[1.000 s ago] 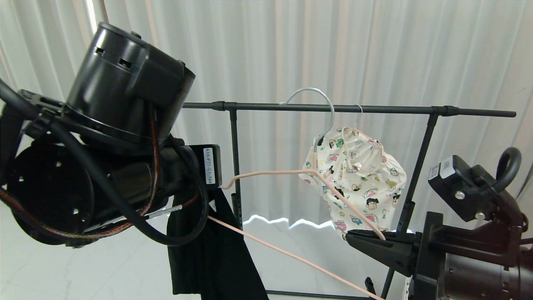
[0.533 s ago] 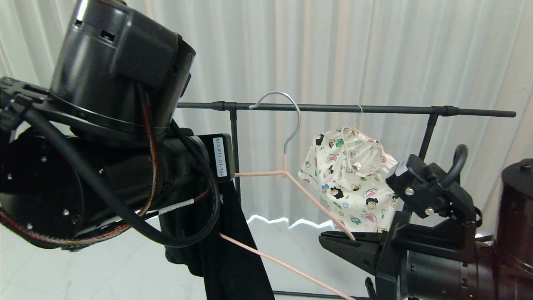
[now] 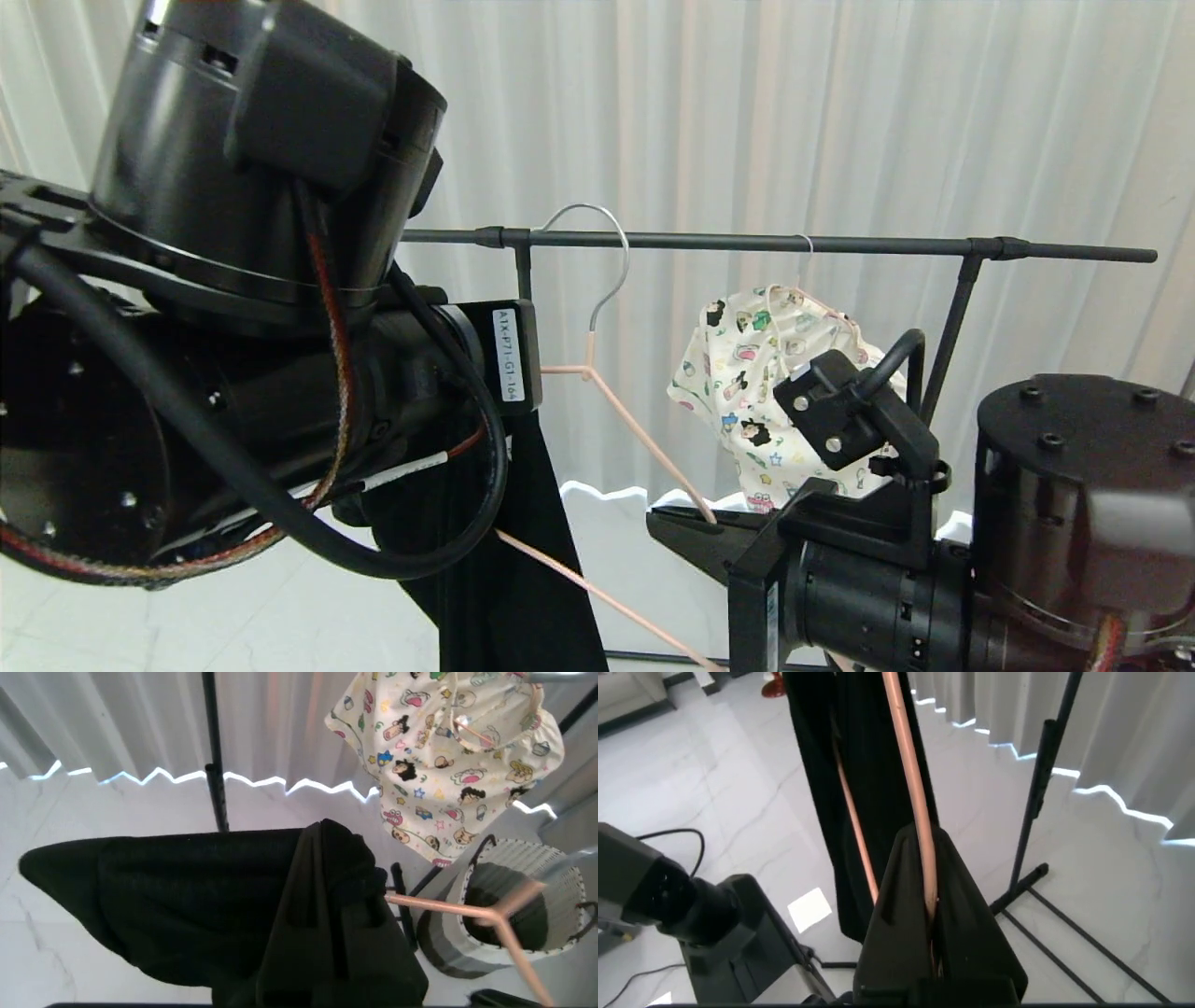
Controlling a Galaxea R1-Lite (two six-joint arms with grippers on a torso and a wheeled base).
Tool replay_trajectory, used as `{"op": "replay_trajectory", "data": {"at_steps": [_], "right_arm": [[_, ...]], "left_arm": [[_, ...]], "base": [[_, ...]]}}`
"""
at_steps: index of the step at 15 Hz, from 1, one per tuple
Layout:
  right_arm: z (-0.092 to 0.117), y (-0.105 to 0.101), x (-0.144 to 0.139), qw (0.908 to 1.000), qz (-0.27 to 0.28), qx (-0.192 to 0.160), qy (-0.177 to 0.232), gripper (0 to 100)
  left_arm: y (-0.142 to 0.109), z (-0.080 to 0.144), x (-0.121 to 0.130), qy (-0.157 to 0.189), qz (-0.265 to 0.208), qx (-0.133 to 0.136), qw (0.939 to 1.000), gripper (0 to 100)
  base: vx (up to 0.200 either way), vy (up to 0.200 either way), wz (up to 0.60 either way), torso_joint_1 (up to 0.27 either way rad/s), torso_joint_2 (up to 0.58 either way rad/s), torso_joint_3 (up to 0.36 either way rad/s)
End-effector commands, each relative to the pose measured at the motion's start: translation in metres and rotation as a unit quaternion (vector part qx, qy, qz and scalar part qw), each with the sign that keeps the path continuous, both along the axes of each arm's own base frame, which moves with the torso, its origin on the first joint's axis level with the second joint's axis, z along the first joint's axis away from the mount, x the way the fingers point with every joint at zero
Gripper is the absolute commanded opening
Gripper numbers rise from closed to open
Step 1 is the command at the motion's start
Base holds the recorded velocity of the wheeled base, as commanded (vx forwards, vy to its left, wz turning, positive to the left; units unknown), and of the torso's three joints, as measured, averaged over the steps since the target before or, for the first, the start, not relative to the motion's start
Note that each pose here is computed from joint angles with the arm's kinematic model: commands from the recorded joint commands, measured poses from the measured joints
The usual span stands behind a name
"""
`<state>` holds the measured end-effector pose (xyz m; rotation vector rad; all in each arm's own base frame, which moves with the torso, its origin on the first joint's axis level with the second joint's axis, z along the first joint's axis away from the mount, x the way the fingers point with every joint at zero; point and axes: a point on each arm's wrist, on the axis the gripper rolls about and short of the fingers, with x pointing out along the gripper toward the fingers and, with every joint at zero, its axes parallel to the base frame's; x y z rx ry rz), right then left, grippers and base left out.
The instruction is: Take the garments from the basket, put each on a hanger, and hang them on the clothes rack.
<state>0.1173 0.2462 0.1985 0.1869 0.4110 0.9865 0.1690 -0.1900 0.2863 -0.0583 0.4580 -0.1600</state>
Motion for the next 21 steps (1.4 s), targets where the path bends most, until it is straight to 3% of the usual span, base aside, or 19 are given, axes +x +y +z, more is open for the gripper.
{"op": "replay_trajectory", "data": {"at_steps": [1,6,10,13,19,21], "right_arm": [[-0.004,0.006,-0.002,0.9999,0.009,-0.006,0.003,0],[-0.007,0.008,-0.003,0.9999,-0.007,-0.014,0.002,0],[-0.012,0.005,0.009,0.9974,-0.067,-0.026,-0.005,0],[-0.011,0.001,0.015,0.9955,-0.091,-0.026,-0.008,0],[-0.009,0.002,0.019,0.9903,-0.137,-0.02,-0.016,0],[-0.004,0.003,0.019,0.9889,-0.146,0.0,-0.028,0]], "left_arm": [[-0.005,0.0,-0.006,0.0,-0.015,0.0,0.9999,0],[-0.013,-0.001,-0.012,-0.007,-0.035,0.0,0.9994,0],[-0.007,-0.001,-0.015,-0.008,-0.036,0.0,0.9993,0],[-0.004,-0.006,-0.018,-0.007,-0.042,0.018,0.9989,0],[-0.004,-0.024,-0.02,-0.036,-0.073,0.057,0.995,0],[-0.005,-0.023,-0.02,-0.045,-0.075,0.051,0.9949,0]], "base": [[0.0,0.0,0.0,0.0,0.0,0.0],[0.0,0.0,0.0,0.0,0.0,0.0],[0.0,0.0,0.0,0.0,0.0,0.0],[0.0,0.0,0.0,0.0,0.0,0.0],[0.0,0.0,0.0,0.0,0.0,0.0],[0.0,0.0,0.0,0.0,0.0,0.0]]}}
